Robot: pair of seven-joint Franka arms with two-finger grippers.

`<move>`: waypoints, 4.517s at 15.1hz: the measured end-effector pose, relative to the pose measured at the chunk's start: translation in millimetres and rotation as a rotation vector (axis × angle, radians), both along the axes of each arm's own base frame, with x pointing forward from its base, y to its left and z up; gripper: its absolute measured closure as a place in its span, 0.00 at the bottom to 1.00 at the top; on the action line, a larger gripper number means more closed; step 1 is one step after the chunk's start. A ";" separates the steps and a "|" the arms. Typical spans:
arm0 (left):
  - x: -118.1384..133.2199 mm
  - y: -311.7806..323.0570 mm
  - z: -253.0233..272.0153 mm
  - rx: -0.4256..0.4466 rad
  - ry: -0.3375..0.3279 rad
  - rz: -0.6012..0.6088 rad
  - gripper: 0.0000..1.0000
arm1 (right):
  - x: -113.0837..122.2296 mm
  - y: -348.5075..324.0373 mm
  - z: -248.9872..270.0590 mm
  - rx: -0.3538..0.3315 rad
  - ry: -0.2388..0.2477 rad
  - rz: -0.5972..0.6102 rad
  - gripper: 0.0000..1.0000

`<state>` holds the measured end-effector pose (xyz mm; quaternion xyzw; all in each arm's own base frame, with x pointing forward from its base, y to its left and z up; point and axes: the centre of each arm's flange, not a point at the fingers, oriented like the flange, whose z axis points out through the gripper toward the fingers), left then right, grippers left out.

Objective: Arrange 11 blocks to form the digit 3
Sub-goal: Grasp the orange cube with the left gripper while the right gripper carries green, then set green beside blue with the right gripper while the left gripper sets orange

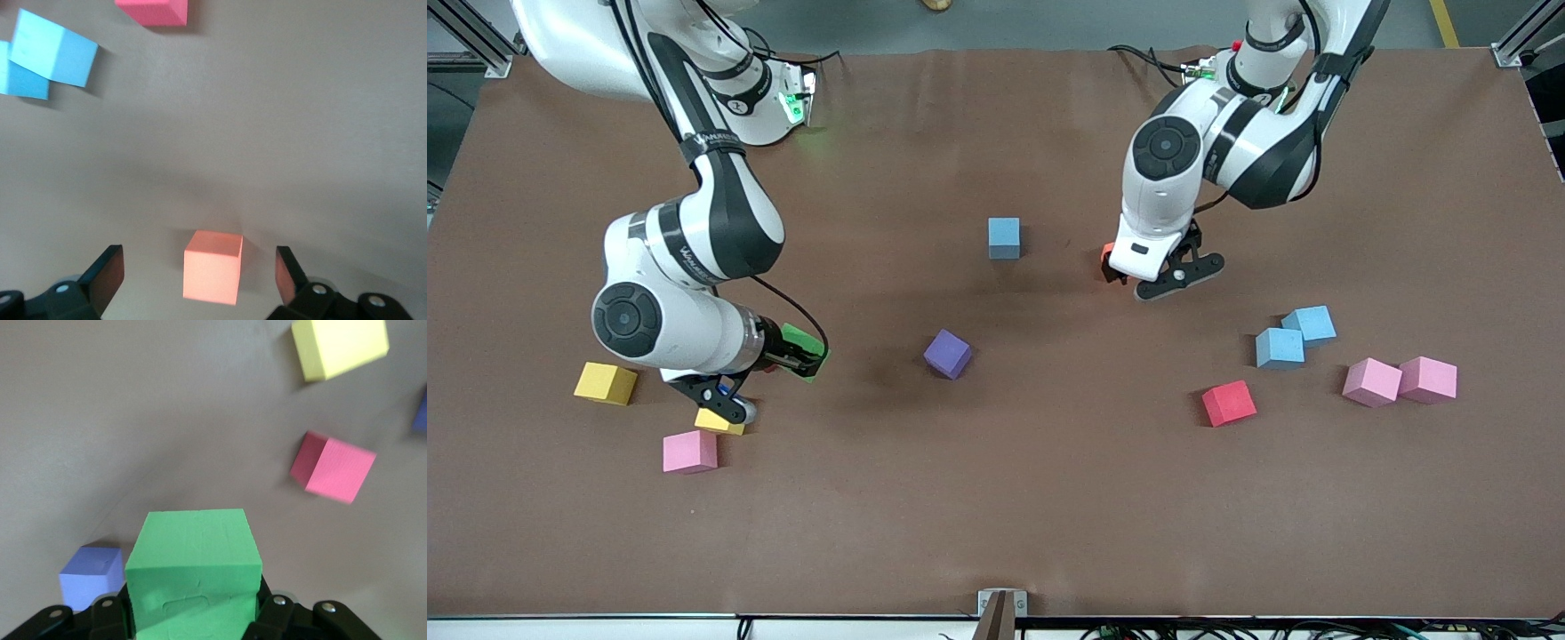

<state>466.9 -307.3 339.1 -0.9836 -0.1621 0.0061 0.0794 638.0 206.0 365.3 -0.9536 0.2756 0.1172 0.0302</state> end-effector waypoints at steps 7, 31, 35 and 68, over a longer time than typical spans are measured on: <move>-42.0 18.5 -78.5 -0.092 -0.042 -0.041 0.02 | -53.6 50.5 -53.7 -0.004 -0.048 -0.219 0.37; -81.1 29.2 -155.0 -0.150 0.019 -0.090 0.34 | -288.7 195.0 -163.5 -0.109 -0.006 -0.970 0.37; -87.9 16.5 -152.4 -0.162 0.003 0.007 0.39 | -295.8 203.2 -167.7 -0.076 -0.012 -1.011 0.37; -137.7 -102.4 -139.3 -0.186 -0.030 1.282 0.39 | -311.2 237.7 -192.7 -0.104 0.080 -1.087 0.00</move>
